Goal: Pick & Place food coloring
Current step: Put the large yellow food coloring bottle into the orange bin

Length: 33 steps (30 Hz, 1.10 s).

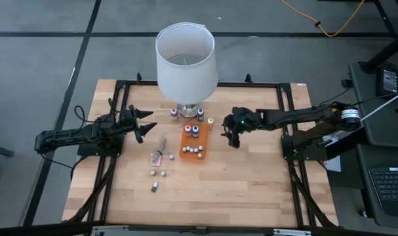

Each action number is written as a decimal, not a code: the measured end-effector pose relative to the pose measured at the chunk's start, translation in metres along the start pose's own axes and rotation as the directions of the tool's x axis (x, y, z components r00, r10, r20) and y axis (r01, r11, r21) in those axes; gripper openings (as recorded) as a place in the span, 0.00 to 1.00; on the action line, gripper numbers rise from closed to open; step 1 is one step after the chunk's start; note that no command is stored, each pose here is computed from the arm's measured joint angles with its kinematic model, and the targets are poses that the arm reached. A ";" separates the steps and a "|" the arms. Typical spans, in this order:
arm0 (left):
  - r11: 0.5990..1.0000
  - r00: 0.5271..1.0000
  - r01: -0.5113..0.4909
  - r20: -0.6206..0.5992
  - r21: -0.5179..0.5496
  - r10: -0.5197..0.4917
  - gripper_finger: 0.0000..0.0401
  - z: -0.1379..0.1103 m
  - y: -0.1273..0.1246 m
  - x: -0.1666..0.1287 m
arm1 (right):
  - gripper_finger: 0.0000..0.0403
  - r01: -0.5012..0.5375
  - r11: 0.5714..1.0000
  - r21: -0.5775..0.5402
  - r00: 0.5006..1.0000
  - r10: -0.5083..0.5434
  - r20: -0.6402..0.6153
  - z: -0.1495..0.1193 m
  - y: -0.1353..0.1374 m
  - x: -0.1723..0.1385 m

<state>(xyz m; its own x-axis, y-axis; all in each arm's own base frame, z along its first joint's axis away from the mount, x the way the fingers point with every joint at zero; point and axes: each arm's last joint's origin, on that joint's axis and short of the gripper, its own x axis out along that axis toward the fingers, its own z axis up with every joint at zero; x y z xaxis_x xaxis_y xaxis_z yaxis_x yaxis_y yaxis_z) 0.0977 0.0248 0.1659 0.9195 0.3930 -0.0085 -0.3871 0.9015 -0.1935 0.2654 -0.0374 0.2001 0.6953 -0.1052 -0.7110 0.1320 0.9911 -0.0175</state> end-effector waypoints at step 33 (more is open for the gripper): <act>1.000 1.000 0.000 0.000 0.000 0.000 0.73 0.000 0.000 0.000 | 0.59 -0.117 0.961 -0.252 0.990 0.132 0.045 0.021 -0.066 0.046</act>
<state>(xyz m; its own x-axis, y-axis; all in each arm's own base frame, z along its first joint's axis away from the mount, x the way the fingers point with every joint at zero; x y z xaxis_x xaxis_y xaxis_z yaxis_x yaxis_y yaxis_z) 0.0977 0.0248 0.1658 0.9195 0.3930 -0.0084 -0.3870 0.9015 -0.1936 0.3037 -0.1089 0.1829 0.7377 0.0233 -0.6748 -0.1327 0.9849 -0.1110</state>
